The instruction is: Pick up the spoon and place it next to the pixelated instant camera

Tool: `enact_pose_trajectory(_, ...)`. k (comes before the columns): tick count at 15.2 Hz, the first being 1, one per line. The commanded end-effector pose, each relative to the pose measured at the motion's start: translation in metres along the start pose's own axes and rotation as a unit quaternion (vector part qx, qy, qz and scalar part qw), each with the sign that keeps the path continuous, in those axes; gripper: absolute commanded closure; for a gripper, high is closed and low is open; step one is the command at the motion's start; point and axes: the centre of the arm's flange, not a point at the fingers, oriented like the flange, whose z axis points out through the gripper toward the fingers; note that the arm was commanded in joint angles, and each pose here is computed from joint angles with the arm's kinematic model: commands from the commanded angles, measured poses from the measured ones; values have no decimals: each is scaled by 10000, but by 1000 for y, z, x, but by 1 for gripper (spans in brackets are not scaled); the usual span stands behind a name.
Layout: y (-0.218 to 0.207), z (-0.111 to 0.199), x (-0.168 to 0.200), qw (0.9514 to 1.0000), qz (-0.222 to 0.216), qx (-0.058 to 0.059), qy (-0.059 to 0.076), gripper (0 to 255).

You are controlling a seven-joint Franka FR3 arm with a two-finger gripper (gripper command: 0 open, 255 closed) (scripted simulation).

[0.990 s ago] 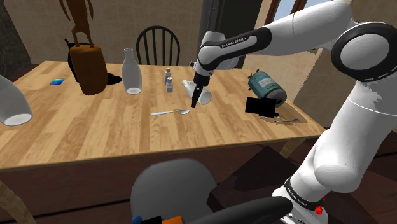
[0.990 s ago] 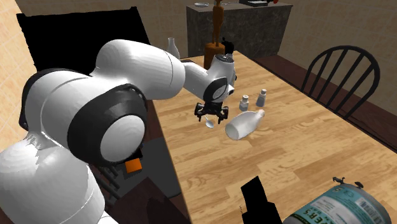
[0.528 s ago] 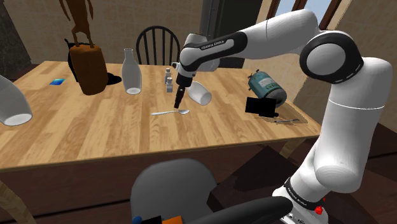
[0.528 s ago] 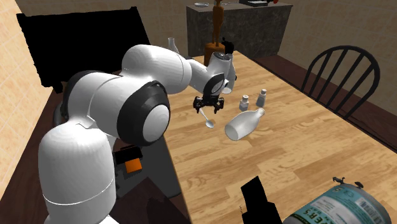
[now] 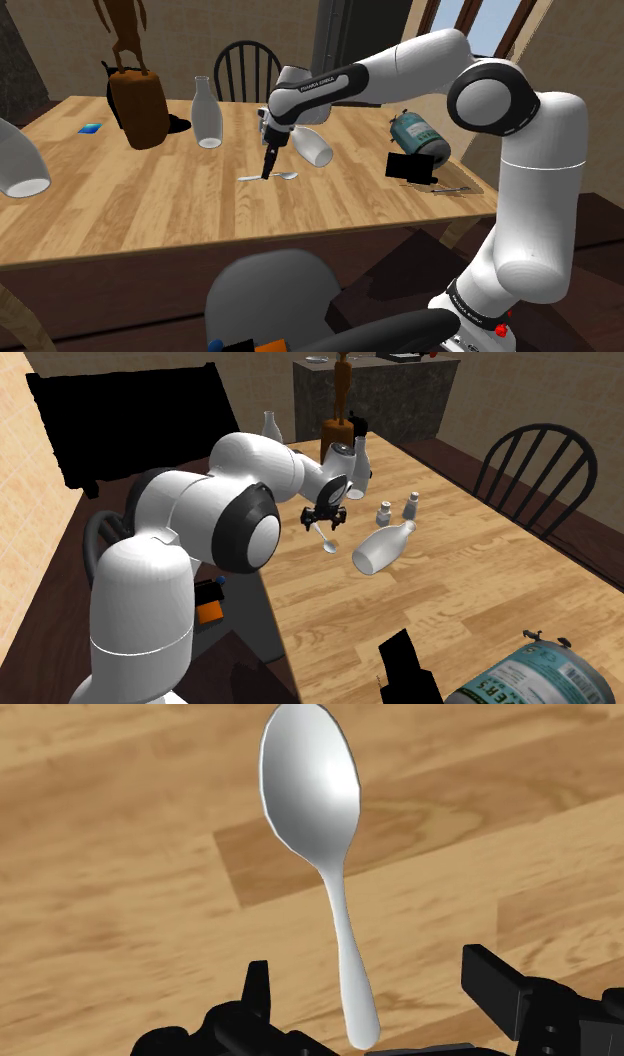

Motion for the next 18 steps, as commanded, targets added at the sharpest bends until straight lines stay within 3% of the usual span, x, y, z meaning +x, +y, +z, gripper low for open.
enact_pose_trajectory(1, 1, 12, 1, 10000, -1, -2, 1, 0)
enact_pose_trajectory(10, 1, 15, 1, 10000, -2, -1, 1, 0)
enact_pose_trajectory(11, 1, 15, 1, 10000, -2, -1, 1, 255)
enact_pose_trajectory(18, 1, 15, 1, 10000, -2, -1, 1, 255)
